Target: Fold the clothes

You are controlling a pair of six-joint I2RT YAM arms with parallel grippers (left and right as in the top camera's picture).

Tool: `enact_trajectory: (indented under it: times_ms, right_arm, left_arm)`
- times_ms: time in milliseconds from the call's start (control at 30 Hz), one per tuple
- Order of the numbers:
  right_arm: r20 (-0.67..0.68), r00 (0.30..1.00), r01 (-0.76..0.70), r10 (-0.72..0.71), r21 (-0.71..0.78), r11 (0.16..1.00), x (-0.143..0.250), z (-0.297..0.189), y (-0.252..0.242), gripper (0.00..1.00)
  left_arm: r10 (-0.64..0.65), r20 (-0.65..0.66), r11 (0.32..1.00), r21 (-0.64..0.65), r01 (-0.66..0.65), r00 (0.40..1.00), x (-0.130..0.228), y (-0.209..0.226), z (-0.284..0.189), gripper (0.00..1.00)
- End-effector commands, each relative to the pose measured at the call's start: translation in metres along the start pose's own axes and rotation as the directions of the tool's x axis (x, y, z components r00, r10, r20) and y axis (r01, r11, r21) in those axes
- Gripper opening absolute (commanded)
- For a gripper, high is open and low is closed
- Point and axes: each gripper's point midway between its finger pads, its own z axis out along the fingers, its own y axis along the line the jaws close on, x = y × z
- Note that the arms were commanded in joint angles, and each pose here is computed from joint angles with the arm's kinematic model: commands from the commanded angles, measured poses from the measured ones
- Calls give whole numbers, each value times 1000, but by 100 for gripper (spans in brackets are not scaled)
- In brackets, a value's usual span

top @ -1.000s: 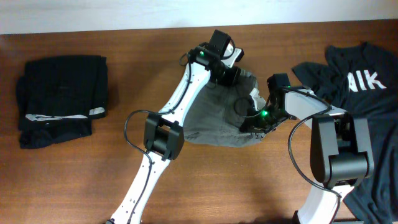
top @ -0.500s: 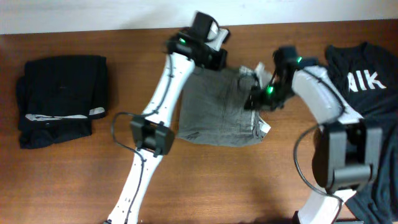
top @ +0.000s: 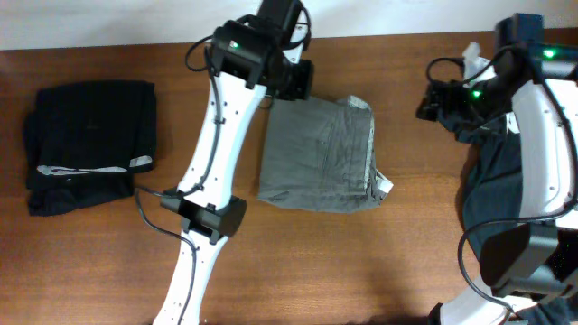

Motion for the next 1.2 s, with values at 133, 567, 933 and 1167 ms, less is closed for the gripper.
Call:
enact_trajectory:
  times_ms: [133,567,933,1167]
  right_arm:
    - [5,999,-32,32,35,999,-1,-2,-18,99]
    - [4,999,-32,32,35,999,-1,-2,-18,99]
    - [4,999,-32,32,35,999,-1,-2,-18,99]
    - [4,999,-32,32,35,999,-1,-2,-18,99]
  left_arm:
    - [-2,-99,1000,22,4,995,28,-41,19,1]
    - [131,-33,988,-82,-133,991,50,-87,-28,1]
    - [-1,-230,960,-274,-64,973,125,-33,-51,1]
    - [-11,-274,954,-290,-72,962,144,-21,25,1]
